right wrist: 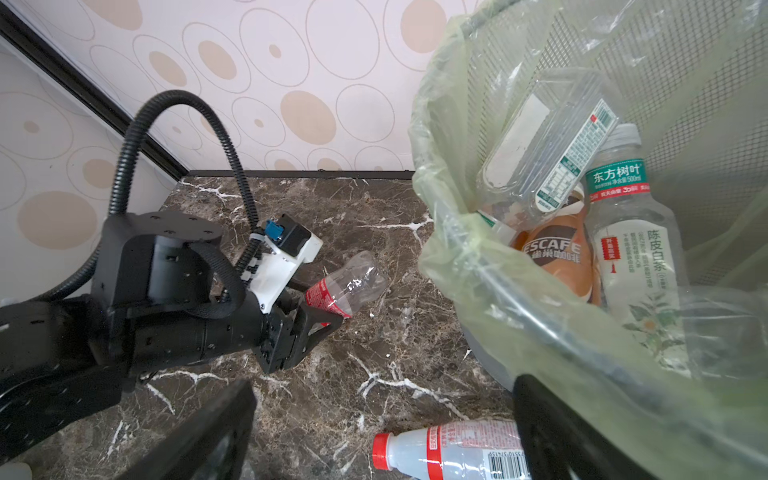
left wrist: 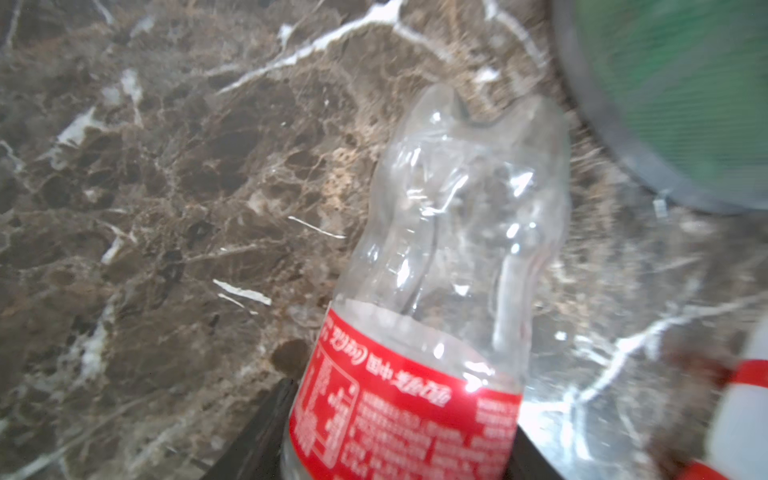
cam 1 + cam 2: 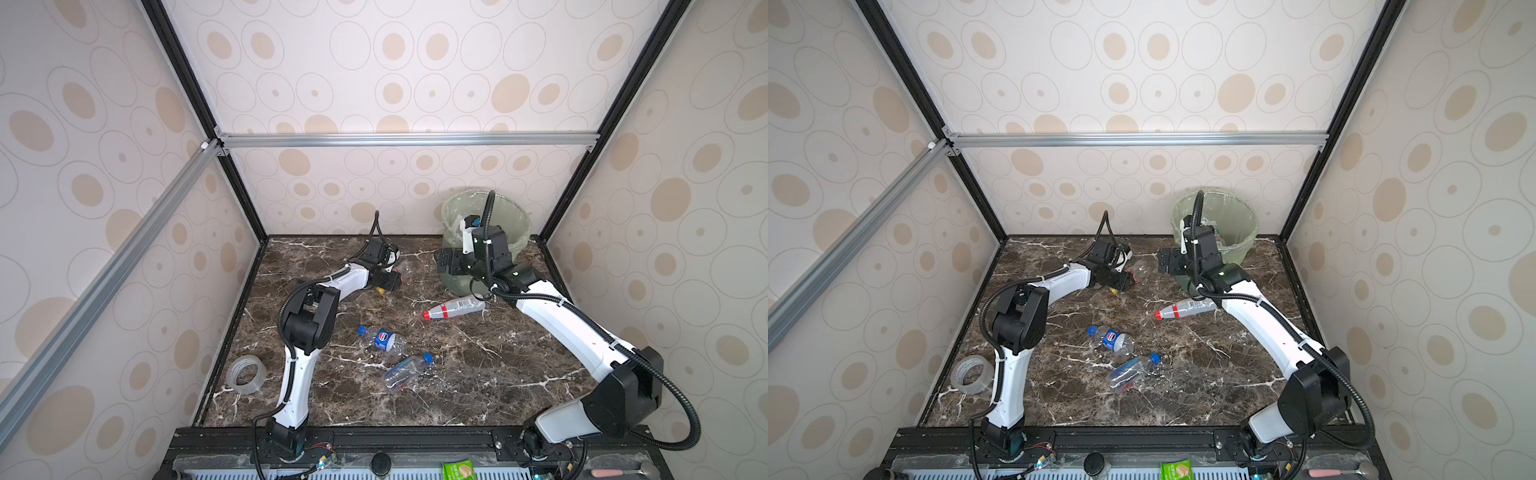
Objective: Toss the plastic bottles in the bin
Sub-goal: 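Close the left gripper on the red-labeled bottle and lift it, then raise the bottle toward the right gripper and close the right gripper on it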
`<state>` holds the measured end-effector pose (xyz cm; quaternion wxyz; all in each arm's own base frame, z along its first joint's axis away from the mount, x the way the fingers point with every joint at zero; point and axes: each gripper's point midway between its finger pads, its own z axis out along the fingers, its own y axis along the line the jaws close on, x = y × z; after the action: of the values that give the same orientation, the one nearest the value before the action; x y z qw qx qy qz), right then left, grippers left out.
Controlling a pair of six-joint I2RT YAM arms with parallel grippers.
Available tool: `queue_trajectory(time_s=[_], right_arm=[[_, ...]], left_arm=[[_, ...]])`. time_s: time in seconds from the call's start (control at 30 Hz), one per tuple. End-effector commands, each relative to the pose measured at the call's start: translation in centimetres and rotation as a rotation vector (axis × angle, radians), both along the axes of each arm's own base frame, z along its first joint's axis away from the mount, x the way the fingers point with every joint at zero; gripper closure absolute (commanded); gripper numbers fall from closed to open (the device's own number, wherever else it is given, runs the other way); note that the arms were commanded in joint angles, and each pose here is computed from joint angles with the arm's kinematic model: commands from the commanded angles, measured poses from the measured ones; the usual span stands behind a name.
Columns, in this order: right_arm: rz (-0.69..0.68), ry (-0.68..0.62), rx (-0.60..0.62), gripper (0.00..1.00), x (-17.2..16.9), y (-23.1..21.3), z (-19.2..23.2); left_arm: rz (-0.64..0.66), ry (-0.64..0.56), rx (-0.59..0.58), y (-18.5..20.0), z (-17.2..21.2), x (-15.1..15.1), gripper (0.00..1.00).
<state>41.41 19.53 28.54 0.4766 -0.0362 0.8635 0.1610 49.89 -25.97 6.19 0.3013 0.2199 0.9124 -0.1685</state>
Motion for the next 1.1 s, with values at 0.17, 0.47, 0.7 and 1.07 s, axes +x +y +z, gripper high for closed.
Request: queue_trajectory(time_s=[0.17, 0.47, 0.7, 1.07], right_arm=[[-0.043, -0.004, 0.175, 0.00, 0.4, 0.7, 2.3], [-0.002, -0.039, 0.360, 0.00, 2.8, 3.6, 6.9], [0.042, -0.080, 0.440, 0.00, 4.2, 5.3, 9.6], [0.117, -0.078, 0.481, 0.00, 4.9, 7.2, 10.9]], left_arm=[[0.036, -0.286, -0.389, -1.9, 14.8, 0.2, 0.44], [0.026, -0.458, -0.604, -1.9, 25.2, -2.4, 0.45], [-0.018, -0.477, -0.625, -2.8, 27.6, -4.8, 0.44], [-0.060, -0.494, -0.626, -4.5, 29.0, -6.6, 0.43]])
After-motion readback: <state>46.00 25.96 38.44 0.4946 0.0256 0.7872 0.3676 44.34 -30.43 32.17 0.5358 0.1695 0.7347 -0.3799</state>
